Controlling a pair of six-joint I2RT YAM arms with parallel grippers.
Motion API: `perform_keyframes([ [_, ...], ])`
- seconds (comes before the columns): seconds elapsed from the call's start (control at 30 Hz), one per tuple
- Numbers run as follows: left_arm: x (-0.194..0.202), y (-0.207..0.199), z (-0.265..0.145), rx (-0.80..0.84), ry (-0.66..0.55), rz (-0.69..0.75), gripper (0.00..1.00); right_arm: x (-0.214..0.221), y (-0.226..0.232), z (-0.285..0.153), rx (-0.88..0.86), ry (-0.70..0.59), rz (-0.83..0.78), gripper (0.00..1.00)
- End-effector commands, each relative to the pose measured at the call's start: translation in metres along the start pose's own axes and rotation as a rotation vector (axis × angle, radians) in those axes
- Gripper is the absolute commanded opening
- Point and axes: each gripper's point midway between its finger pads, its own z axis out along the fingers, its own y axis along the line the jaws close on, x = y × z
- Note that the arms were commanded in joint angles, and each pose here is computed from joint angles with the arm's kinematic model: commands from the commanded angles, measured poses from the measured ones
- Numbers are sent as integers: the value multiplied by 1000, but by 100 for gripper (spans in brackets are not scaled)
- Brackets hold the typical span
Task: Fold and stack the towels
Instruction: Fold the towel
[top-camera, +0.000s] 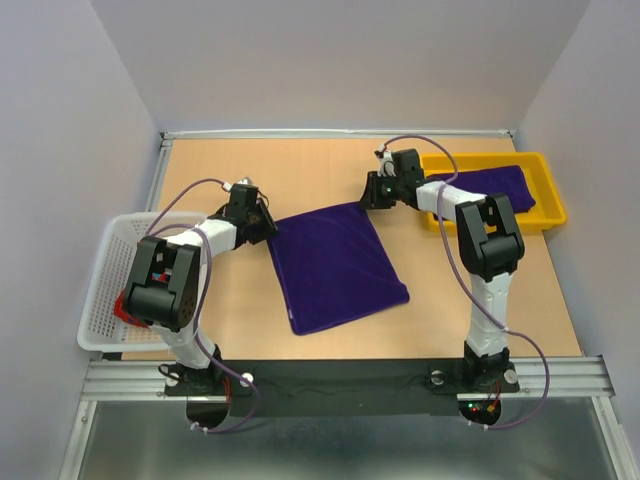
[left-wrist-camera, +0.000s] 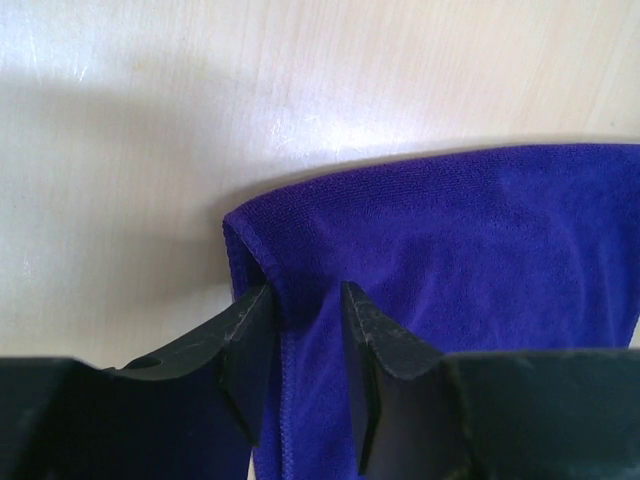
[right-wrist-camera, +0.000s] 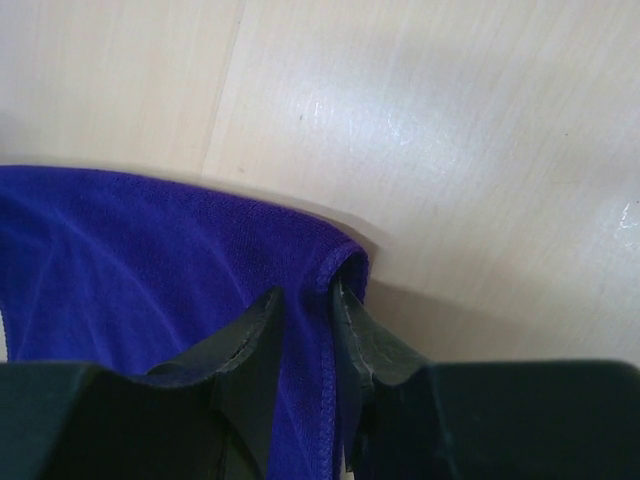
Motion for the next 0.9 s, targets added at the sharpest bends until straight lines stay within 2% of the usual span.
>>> perform_keyframes([
  [0.0,-8,-5,-1,28,-19,4,41,-18,7,4,-42,-45,-19,32],
  [0.27,-6,-3,0,21,-16,9,40,-13,4,7,-38,-35,-10,31],
  [0.33,-7,-3,-1,21,-21,10,38,-15,4,7,-37,-39,-12,26],
  [0.47,-9,1,0,-3,-32,20,30,-21,6,6,-39,-52,-23,19],
  [0.5,-13,1,0,-10,-41,26,24,-23,6,6,-40,-54,-24,17],
  [0.67,-22,13,-3,-80,-77,45,10,-30,6,6,-28,-71,-33,7],
  [0.73,-24,17,-4,-100,-88,48,1,-30,4,7,-25,-70,-30,3],
  [0.87,-27,26,-4,-135,-95,48,0,-33,-2,5,-6,-80,-22,3],
])
